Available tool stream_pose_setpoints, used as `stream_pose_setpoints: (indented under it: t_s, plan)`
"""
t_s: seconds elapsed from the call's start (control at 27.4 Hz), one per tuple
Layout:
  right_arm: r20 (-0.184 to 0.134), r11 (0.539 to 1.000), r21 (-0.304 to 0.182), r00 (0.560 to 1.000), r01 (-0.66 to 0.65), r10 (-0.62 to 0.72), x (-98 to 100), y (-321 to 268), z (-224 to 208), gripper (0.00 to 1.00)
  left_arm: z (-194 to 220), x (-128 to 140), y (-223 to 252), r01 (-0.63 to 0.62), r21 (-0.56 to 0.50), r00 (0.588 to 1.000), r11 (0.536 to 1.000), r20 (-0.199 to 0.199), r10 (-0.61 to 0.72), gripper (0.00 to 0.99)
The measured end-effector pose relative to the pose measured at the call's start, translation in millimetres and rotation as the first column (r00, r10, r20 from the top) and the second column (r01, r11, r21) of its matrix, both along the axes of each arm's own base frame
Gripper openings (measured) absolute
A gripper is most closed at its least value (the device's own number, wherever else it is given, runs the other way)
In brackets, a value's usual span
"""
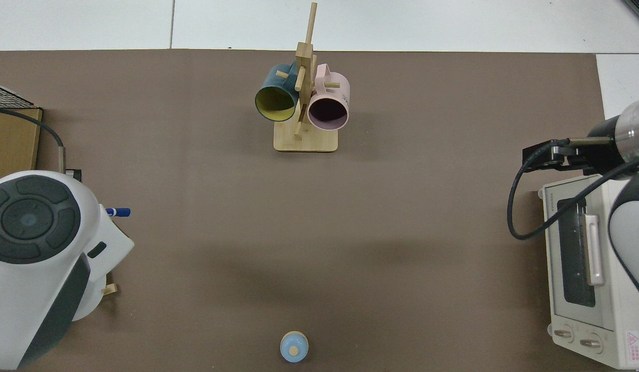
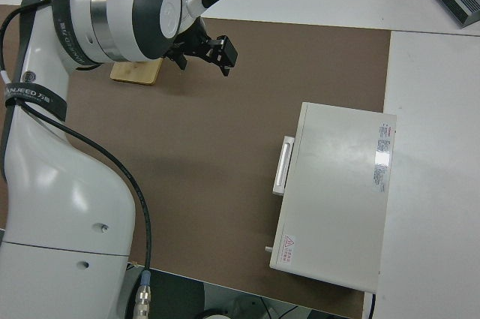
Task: Put markers into pen holder
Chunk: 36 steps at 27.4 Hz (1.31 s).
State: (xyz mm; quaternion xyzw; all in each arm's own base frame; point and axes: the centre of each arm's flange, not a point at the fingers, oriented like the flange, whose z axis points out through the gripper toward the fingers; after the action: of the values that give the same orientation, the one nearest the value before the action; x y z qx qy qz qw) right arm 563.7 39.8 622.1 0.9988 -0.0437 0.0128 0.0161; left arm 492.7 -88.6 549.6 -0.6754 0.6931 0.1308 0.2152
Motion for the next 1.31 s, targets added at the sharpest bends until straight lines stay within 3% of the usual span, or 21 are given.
stream_pose_setpoints:
  t_s: [0.4, 0.8, 1.06, 1.31]
  plan:
    - [-0.003, 1.0, 0.0, 1.0, 0.005, -0.005, -3.7, 3, -5, 1.0, 45, 22, 81, 0.157, 0.136, 0.986, 0.978, -0.071, -0.148, 0.159]
    - [-0.003, 1.0, -0.001, 1.0, 0.007, -0.007, -4.4, 2, -5, 1.0, 57, 50, 151, 0.293, 0.209, 0.956, 0.933, -0.07, -0.285, 0.159]
    - [-0.004, 1.0, 0.0, 1.0, 0.007, -0.007, -4.4, 2, -6, 1.0, 73, 73, 199, 0.415, 0.249, 0.91, 0.875, -0.096, -0.404, 0.159]
    - [-0.003, 1.0, 0.0, 1.0, 0.007, -0.007, -4.4, 2, -5, 1.0, 84, 91, 242, 0.533, 0.295, 0.845, 0.793, -0.147, -0.513, 0.159]
